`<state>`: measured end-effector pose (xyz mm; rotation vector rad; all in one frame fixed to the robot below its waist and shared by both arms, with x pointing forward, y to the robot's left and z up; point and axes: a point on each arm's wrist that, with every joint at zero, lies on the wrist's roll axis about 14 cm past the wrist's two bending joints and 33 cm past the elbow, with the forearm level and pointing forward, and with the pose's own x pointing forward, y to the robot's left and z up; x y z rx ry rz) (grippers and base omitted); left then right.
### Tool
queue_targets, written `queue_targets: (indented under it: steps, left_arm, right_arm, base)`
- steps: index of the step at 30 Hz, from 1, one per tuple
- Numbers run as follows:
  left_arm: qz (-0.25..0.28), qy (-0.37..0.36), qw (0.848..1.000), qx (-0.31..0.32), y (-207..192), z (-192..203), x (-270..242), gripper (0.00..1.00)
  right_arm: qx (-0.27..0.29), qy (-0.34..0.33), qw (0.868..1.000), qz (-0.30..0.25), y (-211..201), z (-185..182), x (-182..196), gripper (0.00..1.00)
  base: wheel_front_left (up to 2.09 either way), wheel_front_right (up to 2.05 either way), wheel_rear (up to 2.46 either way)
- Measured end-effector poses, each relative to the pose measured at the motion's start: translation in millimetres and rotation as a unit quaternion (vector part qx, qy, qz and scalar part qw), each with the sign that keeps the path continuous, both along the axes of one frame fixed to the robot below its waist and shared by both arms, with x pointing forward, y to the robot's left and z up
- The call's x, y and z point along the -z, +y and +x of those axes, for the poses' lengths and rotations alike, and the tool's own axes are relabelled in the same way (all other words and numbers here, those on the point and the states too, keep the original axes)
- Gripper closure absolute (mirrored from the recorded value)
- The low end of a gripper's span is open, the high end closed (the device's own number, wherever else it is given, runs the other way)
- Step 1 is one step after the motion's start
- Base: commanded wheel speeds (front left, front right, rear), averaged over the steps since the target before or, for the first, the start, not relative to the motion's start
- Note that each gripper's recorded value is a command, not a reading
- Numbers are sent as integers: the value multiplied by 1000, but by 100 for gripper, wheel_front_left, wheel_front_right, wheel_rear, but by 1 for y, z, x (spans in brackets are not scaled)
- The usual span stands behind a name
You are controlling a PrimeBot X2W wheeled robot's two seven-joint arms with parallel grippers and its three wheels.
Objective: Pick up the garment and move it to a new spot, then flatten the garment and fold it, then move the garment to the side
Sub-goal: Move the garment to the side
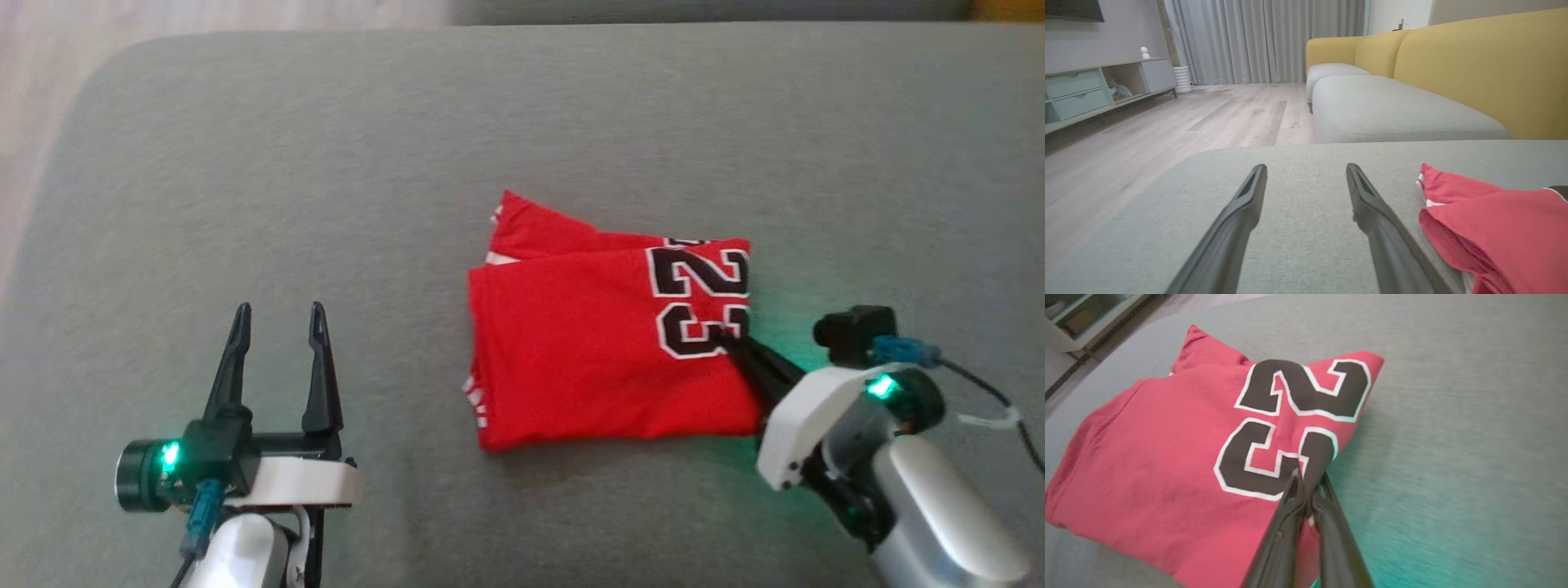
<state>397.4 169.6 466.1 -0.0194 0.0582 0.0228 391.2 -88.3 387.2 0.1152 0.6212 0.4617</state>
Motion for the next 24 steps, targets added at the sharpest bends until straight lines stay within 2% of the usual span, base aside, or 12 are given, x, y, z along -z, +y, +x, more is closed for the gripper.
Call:
queue_targets:
  steps: [5,12,18,19,24]
  left_arm:
    - [-9,-4,998,59,-41,17,0,0]
    - [-22,-5,990,142,-101,40,1,0]
    - [-32,-2,980,195,-141,59,7,0]
    - [-32,-2,980,195,-141,59,7,0]
    - [-38,1,976,215,-157,76,17,0]
  right_arm:
    - [66,-7,997,-39,-65,-10,-4,100]
    - [150,-34,985,-83,-144,-15,-24,100]
    - [204,-48,968,-135,-211,-5,-36,100]
    - [204,-48,968,-135,-211,-5,-36,100]
    - [254,-57,945,-198,-282,13,-52,100]
  base:
    - [0,0,0]
    - [0,0,0]
    - [0,0,0]
    - [0,0,0]
    - [0,0,0]
